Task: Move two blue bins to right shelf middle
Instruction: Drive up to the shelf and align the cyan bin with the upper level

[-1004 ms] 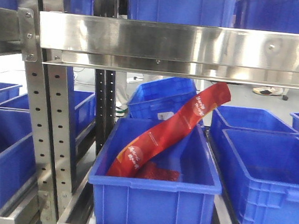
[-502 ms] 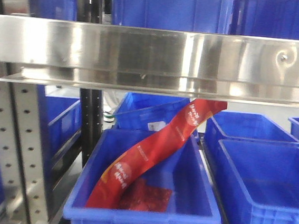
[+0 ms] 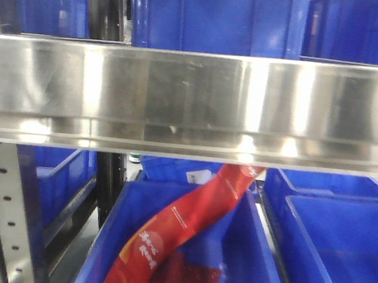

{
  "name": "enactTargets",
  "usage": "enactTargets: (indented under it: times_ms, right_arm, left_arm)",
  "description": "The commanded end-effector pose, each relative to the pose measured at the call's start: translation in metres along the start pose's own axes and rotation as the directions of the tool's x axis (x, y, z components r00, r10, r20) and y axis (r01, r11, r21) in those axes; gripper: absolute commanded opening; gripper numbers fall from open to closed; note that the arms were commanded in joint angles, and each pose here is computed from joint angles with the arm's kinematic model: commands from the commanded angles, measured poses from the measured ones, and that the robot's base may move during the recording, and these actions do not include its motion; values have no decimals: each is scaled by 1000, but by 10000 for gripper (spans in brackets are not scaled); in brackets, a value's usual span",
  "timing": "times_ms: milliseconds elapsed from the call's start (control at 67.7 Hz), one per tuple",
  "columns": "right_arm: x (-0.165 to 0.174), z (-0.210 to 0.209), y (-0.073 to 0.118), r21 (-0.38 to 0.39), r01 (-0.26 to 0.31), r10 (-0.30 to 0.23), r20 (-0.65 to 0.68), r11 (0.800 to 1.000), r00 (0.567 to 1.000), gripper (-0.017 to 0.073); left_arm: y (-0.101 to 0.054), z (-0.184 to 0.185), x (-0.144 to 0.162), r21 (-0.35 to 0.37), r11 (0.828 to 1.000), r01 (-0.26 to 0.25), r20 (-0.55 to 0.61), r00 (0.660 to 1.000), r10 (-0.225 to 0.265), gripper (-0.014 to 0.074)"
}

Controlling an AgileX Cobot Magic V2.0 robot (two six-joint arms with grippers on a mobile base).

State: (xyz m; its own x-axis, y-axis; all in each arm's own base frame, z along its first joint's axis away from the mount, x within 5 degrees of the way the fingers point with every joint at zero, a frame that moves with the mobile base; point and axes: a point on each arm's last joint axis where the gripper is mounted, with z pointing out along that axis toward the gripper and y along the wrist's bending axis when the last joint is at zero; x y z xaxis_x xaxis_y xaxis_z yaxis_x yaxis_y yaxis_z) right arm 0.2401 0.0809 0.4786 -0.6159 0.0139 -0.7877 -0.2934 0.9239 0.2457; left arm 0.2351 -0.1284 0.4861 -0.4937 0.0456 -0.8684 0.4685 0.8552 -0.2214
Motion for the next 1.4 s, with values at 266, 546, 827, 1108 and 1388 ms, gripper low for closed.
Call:
enactTargets:
  times_ms: [266, 546, 827, 1108, 1388]
  right_arm:
    - [-9, -6, -4, 40, 29, -32, 86, 999, 996, -154]
    - [-9, -6, -4, 40, 29, -32, 86, 999, 996, -154]
    - [-9, -6, -4, 40, 29, -32, 86, 999, 996, -154]
    - [-9, -6, -4, 40, 29, -32, 86, 999, 996, -154]
    - [-9, -6, -4, 40, 29, -32, 86, 999, 996, -154]
  left_arm:
    - [-8, -18, -12, 52, 999, 16, 119, 993, -23, -111]
    - [-8, -18, -12, 52, 999, 16, 119, 993, -23, -111]
    - [-8, -18, -12, 52, 999, 16, 119, 993, -23, -111]
    - [-8, -18, -12, 52, 999, 16, 119, 993, -23, -111]
    - [-8, -18, -12, 52, 999, 16, 119, 993, -23, -111]
